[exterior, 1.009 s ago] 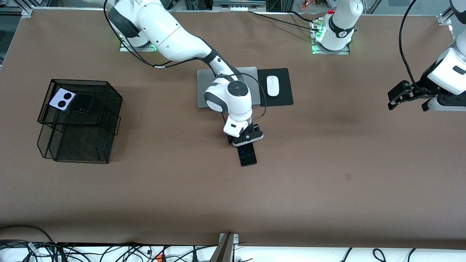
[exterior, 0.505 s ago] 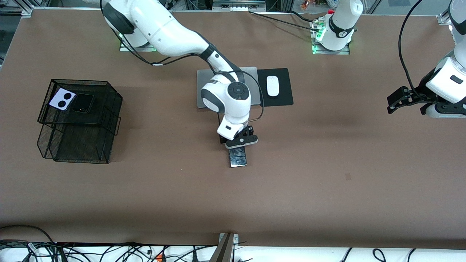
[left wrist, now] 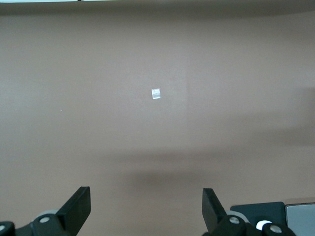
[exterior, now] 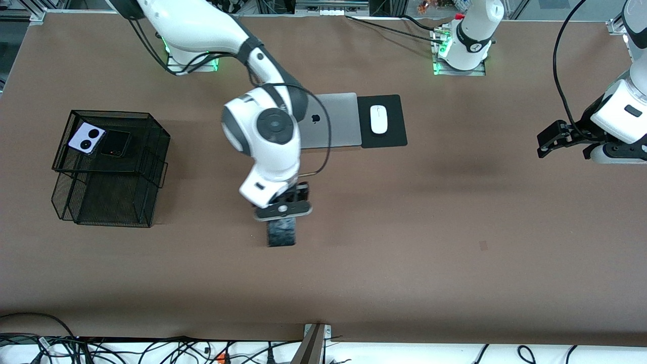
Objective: Place phones with both arms
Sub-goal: 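Carry the black phone to the mesh organizer with the right gripper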
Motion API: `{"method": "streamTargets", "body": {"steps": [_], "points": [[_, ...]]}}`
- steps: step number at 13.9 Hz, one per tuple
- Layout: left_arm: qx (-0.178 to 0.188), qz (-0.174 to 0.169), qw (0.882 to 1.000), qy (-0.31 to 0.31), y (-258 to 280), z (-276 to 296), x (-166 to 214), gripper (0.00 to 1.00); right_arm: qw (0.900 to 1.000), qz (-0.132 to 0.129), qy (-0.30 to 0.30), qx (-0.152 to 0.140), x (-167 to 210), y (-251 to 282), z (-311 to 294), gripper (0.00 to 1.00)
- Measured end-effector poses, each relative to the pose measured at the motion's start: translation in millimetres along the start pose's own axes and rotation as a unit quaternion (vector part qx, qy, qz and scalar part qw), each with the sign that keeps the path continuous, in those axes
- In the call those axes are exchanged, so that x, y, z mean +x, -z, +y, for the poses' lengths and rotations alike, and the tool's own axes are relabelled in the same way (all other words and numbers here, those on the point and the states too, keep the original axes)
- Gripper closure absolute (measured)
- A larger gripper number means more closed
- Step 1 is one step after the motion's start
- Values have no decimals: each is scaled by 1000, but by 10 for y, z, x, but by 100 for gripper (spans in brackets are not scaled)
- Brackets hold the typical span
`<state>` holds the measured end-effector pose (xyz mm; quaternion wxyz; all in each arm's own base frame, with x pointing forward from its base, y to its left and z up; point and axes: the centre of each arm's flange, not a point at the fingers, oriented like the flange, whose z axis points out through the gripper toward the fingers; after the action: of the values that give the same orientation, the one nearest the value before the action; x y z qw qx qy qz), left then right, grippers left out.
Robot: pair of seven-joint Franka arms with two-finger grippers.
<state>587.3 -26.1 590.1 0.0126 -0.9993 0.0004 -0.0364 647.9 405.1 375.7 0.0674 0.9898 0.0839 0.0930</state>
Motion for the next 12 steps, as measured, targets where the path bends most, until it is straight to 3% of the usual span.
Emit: {"method": "streamTargets", "body": {"steps": [6, 10, 12], "points": [[0, -8, 1000, -2, -92, 24, 31, 0, 999, -32, -18, -6, 331, 217, 2032, 19], [-1, -8, 1000, -2, -92, 33, 30, 0, 995, -84, -5, -47, 202, 130, 3003, 19], [-3, -8, 1000, -2, -91, 38, 30, 0, 993, -105, 2, -44, 24, 14, 3432, 19]]}}
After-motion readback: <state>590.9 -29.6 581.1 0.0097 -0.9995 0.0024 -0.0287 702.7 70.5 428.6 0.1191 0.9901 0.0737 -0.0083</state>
